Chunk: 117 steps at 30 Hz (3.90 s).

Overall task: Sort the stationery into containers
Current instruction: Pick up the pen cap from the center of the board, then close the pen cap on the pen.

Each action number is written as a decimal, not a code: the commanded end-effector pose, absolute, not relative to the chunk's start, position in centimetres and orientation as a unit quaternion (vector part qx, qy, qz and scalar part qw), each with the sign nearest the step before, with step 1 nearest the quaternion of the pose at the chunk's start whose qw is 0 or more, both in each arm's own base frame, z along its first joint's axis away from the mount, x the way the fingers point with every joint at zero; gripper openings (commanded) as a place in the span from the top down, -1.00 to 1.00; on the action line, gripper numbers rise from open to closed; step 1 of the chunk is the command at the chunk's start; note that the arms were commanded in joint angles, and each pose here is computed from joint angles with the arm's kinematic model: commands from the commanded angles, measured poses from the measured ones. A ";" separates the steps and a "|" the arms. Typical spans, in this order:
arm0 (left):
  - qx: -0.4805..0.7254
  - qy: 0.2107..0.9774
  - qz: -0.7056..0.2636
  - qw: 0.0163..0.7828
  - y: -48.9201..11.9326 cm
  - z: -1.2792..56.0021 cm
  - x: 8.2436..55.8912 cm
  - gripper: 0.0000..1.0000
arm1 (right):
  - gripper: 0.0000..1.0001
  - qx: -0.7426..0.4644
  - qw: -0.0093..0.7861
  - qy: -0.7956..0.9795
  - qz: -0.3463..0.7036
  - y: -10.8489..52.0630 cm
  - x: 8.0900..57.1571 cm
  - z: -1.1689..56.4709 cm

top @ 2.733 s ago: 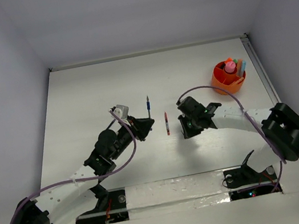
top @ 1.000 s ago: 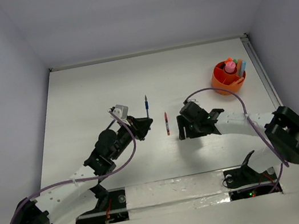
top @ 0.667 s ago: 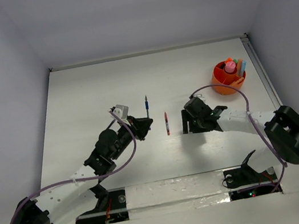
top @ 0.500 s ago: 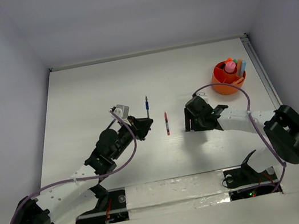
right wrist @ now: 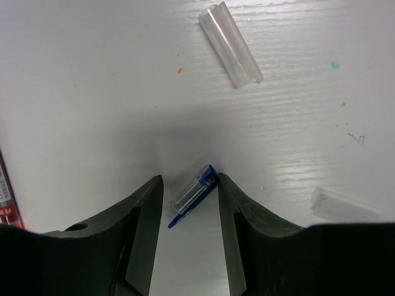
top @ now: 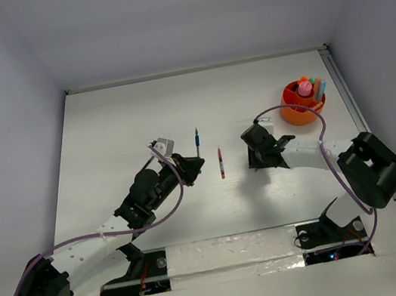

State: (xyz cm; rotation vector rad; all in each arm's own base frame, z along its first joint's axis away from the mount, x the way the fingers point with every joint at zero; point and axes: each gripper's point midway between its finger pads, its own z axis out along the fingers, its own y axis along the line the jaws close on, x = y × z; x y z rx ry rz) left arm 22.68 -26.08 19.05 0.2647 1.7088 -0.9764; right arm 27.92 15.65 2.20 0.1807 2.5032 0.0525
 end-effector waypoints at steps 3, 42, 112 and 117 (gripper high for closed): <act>0.114 0.694 -0.429 0.566 -26.4 21.0 22.7 1.00 | 0.03 0.043 0.303 0.951 0.035 16.8 28.8 1.2; 0.114 0.693 -0.434 0.564 -26.4 21.1 22.5 1.00 | 0.52 0.035 0.280 0.959 0.036 17.0 28.2 1.7; 0.102 0.706 -0.422 0.560 -26.5 19.5 23.3 1.00 | 1.00 -0.018 0.650 0.627 0.430 33.5 31.9 31.1; 0.109 0.706 -0.428 0.554 -27.0 19.3 23.3 1.00 | 1.00 -0.016 0.661 0.618 0.426 33.4 32.2 32.4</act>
